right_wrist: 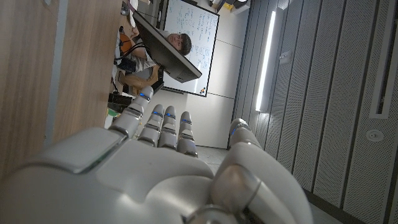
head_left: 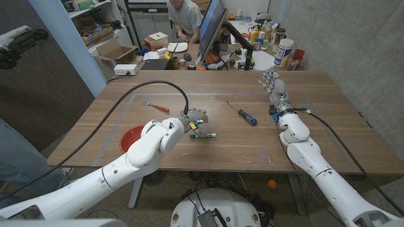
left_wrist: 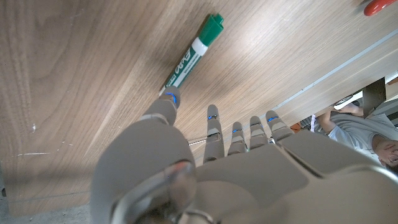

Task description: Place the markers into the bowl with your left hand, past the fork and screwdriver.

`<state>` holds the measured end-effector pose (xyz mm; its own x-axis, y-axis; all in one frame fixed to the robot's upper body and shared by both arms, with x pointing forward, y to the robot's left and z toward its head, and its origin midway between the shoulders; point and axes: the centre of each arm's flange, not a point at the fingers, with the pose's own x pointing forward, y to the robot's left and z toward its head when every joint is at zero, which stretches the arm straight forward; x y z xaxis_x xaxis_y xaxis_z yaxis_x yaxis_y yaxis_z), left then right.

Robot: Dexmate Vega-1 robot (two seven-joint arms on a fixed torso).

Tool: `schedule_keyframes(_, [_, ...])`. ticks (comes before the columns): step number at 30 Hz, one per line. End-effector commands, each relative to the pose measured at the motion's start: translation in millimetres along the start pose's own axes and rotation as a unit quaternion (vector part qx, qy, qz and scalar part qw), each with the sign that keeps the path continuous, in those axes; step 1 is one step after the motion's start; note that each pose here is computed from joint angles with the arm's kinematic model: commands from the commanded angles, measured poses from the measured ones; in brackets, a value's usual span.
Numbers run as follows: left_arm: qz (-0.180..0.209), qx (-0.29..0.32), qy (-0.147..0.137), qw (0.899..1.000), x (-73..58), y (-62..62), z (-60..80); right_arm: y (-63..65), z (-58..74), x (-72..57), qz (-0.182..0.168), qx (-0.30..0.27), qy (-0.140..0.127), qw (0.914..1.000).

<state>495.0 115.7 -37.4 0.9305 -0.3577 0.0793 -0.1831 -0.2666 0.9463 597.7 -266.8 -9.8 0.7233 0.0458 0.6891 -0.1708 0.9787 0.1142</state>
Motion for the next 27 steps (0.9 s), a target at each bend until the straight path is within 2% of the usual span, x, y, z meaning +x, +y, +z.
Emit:
schedule_keyframes(1, [-0.007, 0.005, 0.004, 1.0, 2.0, -4.5, 7.0, -2.4, -3.1, -1.4, -0.002, 0.006, 0.0, 1.0])
schedule_keyframes(12, [-0.002, -0.005, 0.002, 1.0, 2.1, -9.8, 10.4, -2.1, -6.7, -2.7, -0.003, 0.008, 0.001, 1.0])
schedule_keyframes(27, [0.0, 0.003, 0.009, 1.0, 4.3, -21.5, 16.1, -7.9, -15.6, -10.8, -0.013, 0.015, 0.004, 0.9998])
